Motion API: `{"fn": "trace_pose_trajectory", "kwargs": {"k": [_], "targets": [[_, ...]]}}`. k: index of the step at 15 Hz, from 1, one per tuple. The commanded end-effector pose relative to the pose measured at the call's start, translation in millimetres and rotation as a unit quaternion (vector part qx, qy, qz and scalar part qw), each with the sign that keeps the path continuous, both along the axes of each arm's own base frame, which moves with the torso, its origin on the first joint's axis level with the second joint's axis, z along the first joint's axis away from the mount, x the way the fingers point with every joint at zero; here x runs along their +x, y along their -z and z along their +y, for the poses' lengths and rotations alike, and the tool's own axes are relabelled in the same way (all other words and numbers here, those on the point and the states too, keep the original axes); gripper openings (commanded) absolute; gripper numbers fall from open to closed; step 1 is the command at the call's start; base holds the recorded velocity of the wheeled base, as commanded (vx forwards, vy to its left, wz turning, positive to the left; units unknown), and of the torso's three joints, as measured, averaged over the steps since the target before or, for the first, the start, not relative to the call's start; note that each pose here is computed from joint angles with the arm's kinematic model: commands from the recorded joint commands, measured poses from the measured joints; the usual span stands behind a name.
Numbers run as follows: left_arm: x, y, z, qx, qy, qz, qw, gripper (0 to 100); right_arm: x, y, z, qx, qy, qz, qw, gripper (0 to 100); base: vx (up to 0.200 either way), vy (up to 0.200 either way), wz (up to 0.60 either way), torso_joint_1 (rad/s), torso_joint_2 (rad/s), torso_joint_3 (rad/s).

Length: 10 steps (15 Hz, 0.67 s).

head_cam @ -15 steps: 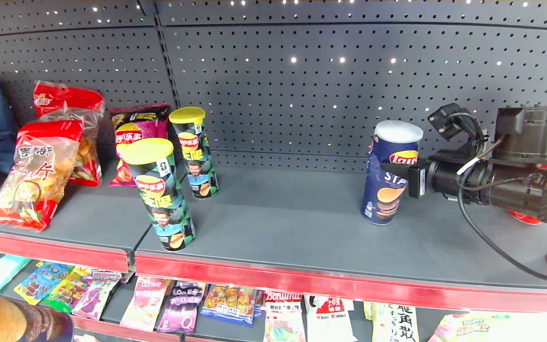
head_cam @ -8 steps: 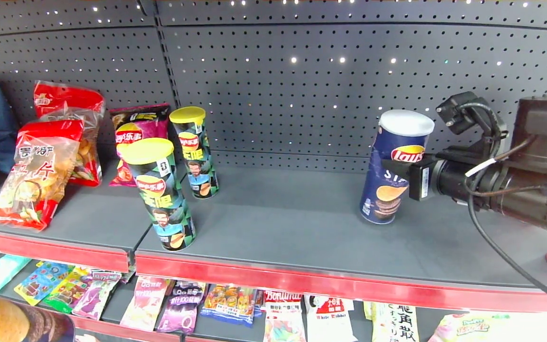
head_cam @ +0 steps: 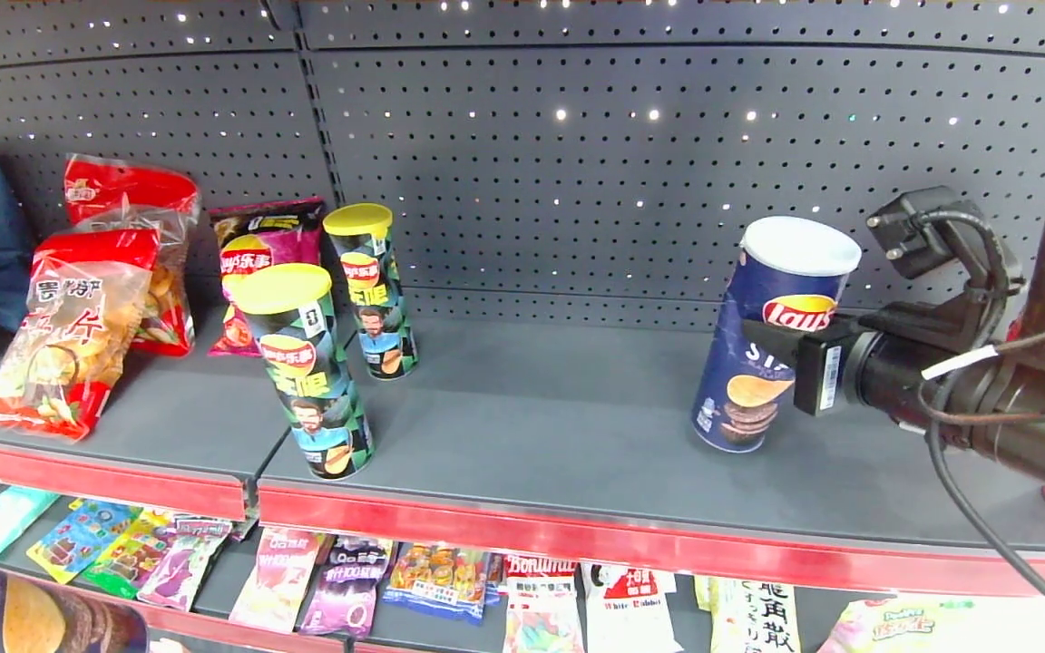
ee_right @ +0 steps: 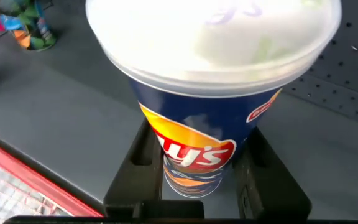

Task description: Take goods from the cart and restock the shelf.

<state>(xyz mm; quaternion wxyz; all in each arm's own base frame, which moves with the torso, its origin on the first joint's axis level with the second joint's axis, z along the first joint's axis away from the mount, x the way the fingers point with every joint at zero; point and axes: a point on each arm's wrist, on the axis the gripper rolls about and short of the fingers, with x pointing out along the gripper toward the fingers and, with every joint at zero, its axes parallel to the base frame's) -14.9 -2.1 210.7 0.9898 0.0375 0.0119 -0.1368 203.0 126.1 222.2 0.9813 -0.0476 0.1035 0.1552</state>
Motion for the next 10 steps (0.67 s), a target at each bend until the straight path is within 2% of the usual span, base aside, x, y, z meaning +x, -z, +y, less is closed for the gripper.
{"fn": "trace_pose_trajectory", "kwargs": {"k": [1,5,8,10], "targets": [[0.6,0.6,-0.1,0.001,0.0,0.002,1.0,0,-10.8,-1.6,19.0,0.03,0.004,0.003,1.0,0,0.0,0.0,0.0,0.0,0.0,0.0],[0.5,0.2,-0.1,0.0,0.0,0.001,1.0,0,-18.6,9.2,31.6,0.014,0.02,0.013,1.0,0,0.0,0.0,0.0,0.0,0.0,0.0],[0.8,0.1,-0.1,0.0,0.0,0.002,1.0,0,-18.4,16.1,46.5,-0.009,0.072,0.007,0.997,0,0.0,0.0,0.0,0.0,0.0,0.0],[0.6,-0.3,-0.1,0.0,0.0,0.001,1.0,0,-21.5,18.5,50.2,-0.014,0.068,0.009,0.998,0,0.0,0.0,0.0,0.0,0.0,0.0]]}}
